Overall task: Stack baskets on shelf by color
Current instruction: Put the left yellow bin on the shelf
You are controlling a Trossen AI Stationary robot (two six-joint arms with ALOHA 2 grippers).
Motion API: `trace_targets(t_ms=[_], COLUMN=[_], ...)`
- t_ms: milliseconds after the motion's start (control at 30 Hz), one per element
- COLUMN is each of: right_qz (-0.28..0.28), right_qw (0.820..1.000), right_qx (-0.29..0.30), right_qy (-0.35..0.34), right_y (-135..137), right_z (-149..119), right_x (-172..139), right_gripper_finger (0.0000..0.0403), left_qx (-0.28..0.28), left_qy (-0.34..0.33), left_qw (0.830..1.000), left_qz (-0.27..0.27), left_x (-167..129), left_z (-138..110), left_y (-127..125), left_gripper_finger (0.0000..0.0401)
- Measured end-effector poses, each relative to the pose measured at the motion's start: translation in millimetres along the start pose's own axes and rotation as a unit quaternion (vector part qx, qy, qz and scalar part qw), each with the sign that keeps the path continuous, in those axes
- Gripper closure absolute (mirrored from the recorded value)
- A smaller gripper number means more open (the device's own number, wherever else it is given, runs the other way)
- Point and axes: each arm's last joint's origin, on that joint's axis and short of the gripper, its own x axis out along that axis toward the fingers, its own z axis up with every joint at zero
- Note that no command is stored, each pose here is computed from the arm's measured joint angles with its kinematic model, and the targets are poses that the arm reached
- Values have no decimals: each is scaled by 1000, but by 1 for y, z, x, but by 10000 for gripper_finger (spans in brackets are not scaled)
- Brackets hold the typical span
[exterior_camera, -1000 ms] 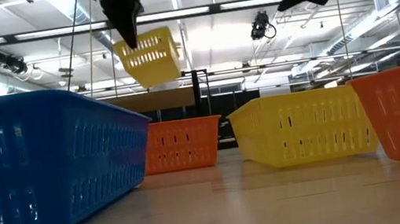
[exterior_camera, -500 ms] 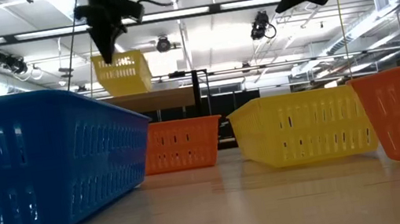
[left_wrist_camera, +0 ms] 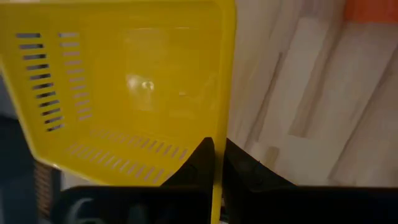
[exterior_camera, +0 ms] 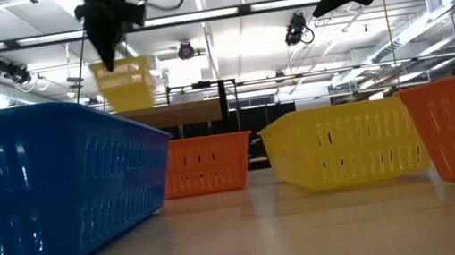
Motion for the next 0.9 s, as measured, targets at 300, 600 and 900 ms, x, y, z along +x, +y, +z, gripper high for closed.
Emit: trace_targets(t_ms=[300, 600, 900], right_qz=[0, -2, -12], right_qw=[1000, 1000, 1000], right_qx=[12, 13, 21], right_qy=[0, -1, -5], right_y=[0, -1, -7], right_z=[0, 1, 4], right_x=[0, 0, 1], right_gripper_finger=[159, 159, 159], left_qx=[-48, -35, 11], left_qy=[98, 36, 52], left_qw=[994, 998, 998], left_qz=[-8, 36, 40], left_x=[54, 34, 29], left_z=[-50, -74, -89], left_y=[-13, -15, -7], left_gripper_finger=[385, 384, 368])
